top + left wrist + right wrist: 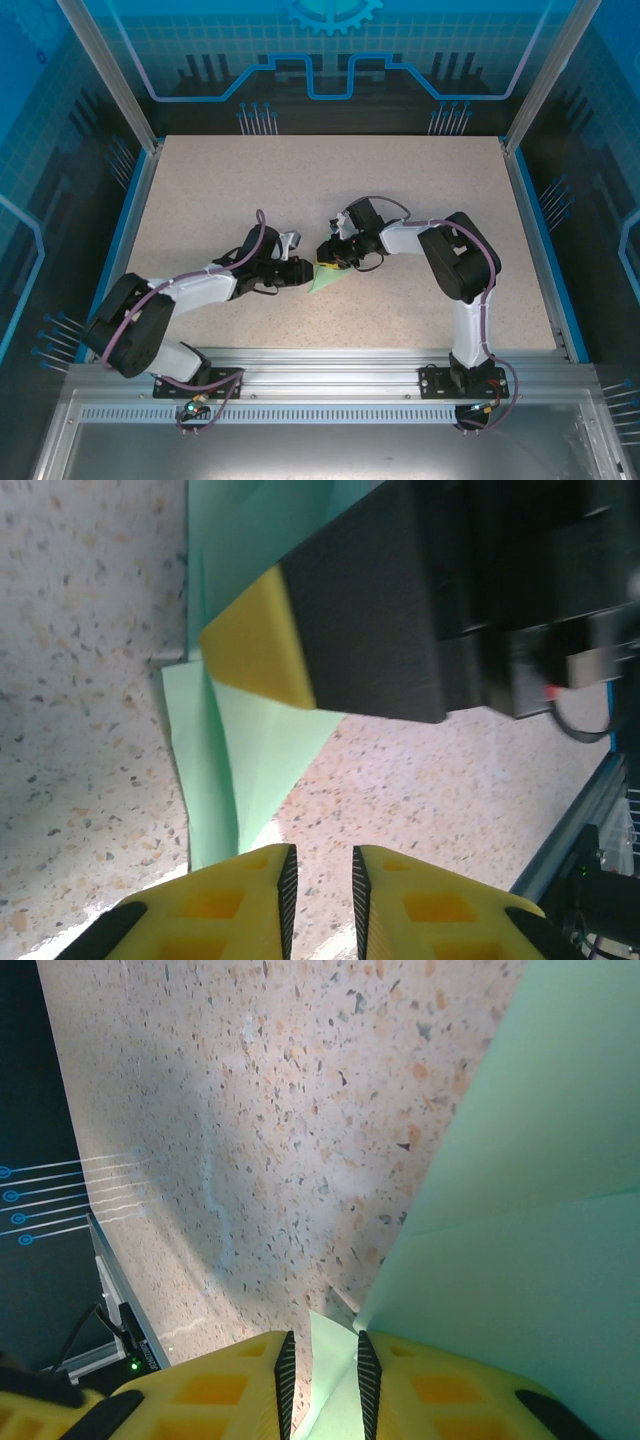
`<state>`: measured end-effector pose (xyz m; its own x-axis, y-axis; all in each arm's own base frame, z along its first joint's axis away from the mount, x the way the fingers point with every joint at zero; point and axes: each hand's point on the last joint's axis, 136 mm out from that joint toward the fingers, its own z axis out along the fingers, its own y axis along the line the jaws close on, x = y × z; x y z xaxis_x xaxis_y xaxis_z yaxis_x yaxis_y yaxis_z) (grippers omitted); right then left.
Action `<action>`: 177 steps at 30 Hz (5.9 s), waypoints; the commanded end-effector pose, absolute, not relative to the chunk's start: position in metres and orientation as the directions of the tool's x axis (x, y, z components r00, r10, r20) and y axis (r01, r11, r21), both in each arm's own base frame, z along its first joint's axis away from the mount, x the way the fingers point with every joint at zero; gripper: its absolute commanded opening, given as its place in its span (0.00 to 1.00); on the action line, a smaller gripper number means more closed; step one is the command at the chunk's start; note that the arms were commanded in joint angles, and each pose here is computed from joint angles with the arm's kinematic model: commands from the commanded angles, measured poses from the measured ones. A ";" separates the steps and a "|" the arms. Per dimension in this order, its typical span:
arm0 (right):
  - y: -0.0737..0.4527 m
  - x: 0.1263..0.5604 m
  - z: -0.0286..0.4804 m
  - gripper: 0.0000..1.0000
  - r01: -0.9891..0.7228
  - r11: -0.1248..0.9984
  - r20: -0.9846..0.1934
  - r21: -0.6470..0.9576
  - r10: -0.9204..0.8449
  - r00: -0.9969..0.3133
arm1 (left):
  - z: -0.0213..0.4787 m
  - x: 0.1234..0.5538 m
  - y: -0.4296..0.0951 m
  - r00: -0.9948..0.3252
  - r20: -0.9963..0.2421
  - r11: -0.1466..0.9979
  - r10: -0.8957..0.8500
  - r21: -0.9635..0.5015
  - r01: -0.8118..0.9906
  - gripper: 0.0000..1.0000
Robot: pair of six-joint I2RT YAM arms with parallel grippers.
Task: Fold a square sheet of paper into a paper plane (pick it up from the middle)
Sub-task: Fourth fold the wing at the center of the table.
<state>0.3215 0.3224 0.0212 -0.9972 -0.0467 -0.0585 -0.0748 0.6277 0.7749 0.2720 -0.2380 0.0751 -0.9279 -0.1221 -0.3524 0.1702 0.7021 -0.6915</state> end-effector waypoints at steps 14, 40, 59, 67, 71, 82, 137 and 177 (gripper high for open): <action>0.310 0.316 -0.007 0.29 0.003 0.674 0.011 0.739 -0.007 -1.000 | 0.055 0.275 -0.239 -0.953 -0.298 0.753 -0.058 -0.640 0.154 0.37; 0.320 0.321 0.019 0.31 -0.036 0.650 -0.022 0.759 -0.030 -0.999 | 0.014 0.274 -0.250 -0.972 -0.232 0.819 0.030 -0.552 0.157 0.22; 0.315 0.325 0.049 0.34 -0.090 0.649 -0.102 0.756 -0.019 -0.995 | 0.012 0.271 -0.242 -0.980 -0.187 0.762 -0.073 -0.645 0.066 0.00; 0.302 0.333 0.061 0.34 -0.083 0.653 -0.157 0.753 0.056 -0.986 | 0.006 0.267 -0.239 -0.982 -0.166 0.756 -0.094 -0.653 0.038 0.00; 0.315 0.328 0.066 0.32 -0.119 0.618 -0.151 0.777 0.001 -0.988 | 0.006 0.268 -0.238 -0.982 -0.163 0.754 -0.099 -0.656 0.033 0.00; 0.327 0.329 0.023 0.28 -0.076 0.658 -0.085 0.749 -0.017 -0.996 | 0.008 0.268 -0.238 -0.982 -0.160 0.751 -0.099 -0.660 0.032 0.00; 0.303 0.313 -0.024 0.25 -0.019 0.762 0.000 0.647 -0.025 -1.000 | -0.001 0.246 -0.234 -0.995 -0.086 0.784 -0.042 -0.620 0.020 0.10; 0.301 0.314 -0.026 0.27 -0.011 0.771 0.008 0.637 -0.020 -1.000 | -0.024 0.227 -0.210 -0.997 -0.009 0.845 -0.071 -0.532 -0.055 0.14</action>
<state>0.3287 0.3221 0.0184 -0.9965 -0.0307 -0.0779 -0.0780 0.6781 0.7308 0.2626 -0.2413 0.0110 -0.9893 -0.0676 -0.1289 0.0319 0.7634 -0.6452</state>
